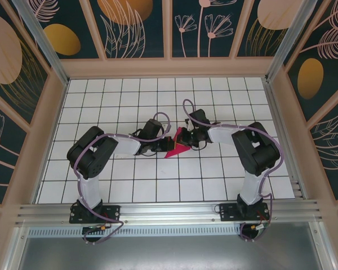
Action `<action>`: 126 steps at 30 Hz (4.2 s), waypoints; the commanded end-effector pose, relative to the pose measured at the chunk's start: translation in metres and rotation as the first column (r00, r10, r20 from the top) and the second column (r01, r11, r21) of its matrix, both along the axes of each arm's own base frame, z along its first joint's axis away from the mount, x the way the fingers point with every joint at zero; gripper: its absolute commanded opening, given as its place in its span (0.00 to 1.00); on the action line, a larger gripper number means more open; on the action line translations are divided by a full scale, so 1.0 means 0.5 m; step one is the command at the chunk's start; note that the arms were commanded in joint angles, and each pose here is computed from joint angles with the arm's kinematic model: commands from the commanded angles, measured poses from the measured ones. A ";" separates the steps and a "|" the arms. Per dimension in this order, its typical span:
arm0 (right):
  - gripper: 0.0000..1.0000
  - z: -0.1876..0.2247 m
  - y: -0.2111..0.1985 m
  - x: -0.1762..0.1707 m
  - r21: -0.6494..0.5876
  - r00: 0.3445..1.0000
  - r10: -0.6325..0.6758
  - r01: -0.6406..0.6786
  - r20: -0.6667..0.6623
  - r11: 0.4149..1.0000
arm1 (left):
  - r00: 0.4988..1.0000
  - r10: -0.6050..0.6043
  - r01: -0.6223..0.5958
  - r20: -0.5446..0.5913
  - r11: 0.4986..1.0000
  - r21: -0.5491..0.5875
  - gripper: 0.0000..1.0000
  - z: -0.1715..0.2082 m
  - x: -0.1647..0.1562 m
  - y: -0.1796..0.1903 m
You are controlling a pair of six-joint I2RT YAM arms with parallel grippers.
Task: Fold a paper plane with a square sheet of paper (pick it up from the middle)
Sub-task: Fourth fold the wing at the center of the table.
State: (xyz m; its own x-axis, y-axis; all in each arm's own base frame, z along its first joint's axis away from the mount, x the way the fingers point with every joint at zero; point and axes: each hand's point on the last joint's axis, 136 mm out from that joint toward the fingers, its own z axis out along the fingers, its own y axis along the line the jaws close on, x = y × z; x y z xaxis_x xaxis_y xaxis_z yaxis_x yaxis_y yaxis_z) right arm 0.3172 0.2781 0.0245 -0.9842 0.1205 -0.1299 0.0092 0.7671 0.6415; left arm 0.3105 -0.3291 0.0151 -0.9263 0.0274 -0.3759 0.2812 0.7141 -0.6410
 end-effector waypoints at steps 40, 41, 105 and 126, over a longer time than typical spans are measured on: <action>0.00 -0.040 -0.074 0.050 0.026 0.998 -0.005 0.004 0.056 1.000 | 0.989 0.080 -0.053 -0.127 0.977 0.205 0.00 -0.110 -0.048 0.083; 0.00 -0.044 -0.088 0.060 0.021 0.998 -0.029 0.028 0.051 0.999 | 0.989 0.078 -0.051 -0.128 0.978 0.204 0.00 -0.111 -0.049 0.083; 0.00 -0.117 -0.096 0.010 -0.107 0.982 -0.152 0.141 -0.109 0.984 | 0.999 -0.023 0.021 -0.029 0.996 -0.086 0.24 0.086 -0.032 -0.017; 0.00 -0.148 -0.113 -0.001 -0.171 0.973 -0.172 0.145 -0.152 0.974 | 0.995 -0.051 0.058 -0.083 0.994 0.092 0.22 0.001 -0.071 0.024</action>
